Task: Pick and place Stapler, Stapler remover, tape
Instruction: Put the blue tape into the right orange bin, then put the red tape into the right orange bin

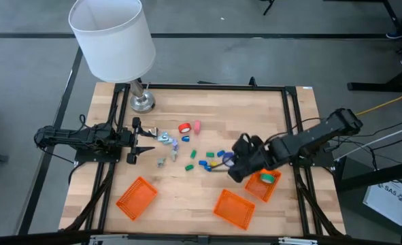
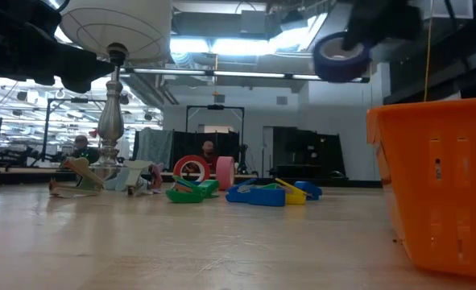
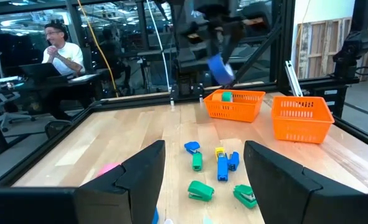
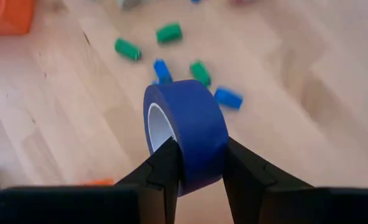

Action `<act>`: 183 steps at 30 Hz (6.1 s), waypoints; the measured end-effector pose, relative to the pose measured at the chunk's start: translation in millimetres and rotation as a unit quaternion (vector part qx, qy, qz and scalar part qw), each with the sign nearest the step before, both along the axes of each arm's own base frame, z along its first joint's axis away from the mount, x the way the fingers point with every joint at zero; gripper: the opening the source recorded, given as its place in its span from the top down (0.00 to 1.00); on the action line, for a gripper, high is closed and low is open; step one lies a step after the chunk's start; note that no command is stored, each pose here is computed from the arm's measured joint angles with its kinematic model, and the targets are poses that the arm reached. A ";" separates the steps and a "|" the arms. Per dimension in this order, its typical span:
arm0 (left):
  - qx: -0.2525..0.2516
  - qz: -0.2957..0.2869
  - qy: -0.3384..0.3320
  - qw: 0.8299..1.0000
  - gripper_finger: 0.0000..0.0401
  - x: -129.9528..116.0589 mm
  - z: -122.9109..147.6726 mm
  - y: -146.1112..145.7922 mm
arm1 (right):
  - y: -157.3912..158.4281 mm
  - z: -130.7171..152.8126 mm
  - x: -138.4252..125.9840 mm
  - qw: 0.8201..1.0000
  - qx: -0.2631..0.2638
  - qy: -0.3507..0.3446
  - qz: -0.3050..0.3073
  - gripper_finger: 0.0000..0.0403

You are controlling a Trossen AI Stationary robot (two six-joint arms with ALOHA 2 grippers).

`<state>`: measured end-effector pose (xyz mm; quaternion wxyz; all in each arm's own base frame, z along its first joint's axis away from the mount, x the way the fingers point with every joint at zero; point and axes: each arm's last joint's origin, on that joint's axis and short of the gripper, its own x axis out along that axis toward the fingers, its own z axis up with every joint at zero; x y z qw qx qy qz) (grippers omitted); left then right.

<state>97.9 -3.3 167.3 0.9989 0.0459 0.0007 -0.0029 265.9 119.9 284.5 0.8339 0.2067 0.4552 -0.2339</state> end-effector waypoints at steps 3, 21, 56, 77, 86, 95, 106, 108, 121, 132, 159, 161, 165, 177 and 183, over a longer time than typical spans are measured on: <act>0.000 0.000 0.000 1.000 0.46 0.0 0.1 0.0 | 16.4 -7.3 -7.6 0.999 0.025 0.022 -0.017 0.75; 0.000 0.000 0.000 1.000 0.46 0.0 0.1 0.0 | 40.2 -17.8 -63.1 0.975 0.013 0.171 -0.143 0.75; 0.000 0.000 0.000 1.000 0.46 0.0 0.0 0.0 | 36.0 -94.9 -80.5 0.970 -0.030 0.241 -0.009 0.74; 0.000 0.000 0.000 1.000 0.46 0.0 0.1 0.0 | 31.0 -102.4 -85.4 0.966 -0.045 0.254 -0.011 0.52; 0.000 0.000 0.000 1.000 0.46 0.0 0.1 0.0 | 31.5 -90.5 -76.6 0.966 -0.038 0.256 0.012 0.43; 0.000 0.000 0.000 1.000 0.46 0.0 0.0 0.0 | 27.0 -61.1 -63.9 0.958 -0.028 0.282 0.041 0.43; 0.000 0.000 0.000 1.000 0.46 0.0 0.1 0.0 | -10.0 -38.1 -25.6 0.963 -0.052 0.248 0.093 0.42; 0.000 0.000 0.000 1.000 0.46 0.0 0.0 0.0 | -20.7 -37.9 -17.4 0.964 -0.073 0.234 0.105 0.42; 0.000 0.000 0.000 1.000 0.46 0.0 0.0 0.0 | -99.0 -42.4 33.7 0.967 -0.168 0.125 0.144 0.42; 0.000 0.000 0.000 1.000 0.46 0.0 0.0 0.0 | -153.2 -77.2 63.2 0.968 -0.188 0.019 0.167 0.42; 0.000 0.000 0.000 1.000 0.46 0.0 0.1 0.0 | -157.7 -82.9 65.6 0.985 -0.124 -0.003 0.120 0.42; 0.000 0.000 0.000 1.000 0.46 0.0 0.0 0.0 | -156.2 -88.2 68.6 0.985 -0.123 0.000 0.124 0.42; 0.000 0.000 0.000 1.000 0.46 0.0 0.0 0.0 | -155.0 -98.6 79.1 0.983 -0.112 -0.021 0.144 0.42; 0.000 0.000 0.000 1.000 0.46 0.0 0.1 0.0 | -168.6 -96.8 92.9 0.943 -0.189 -0.067 0.265 0.42; 0.000 0.000 0.000 1.000 0.46 0.0 0.1 0.0 | -190.5 -91.6 94.1 0.916 -0.222 -0.096 0.320 0.42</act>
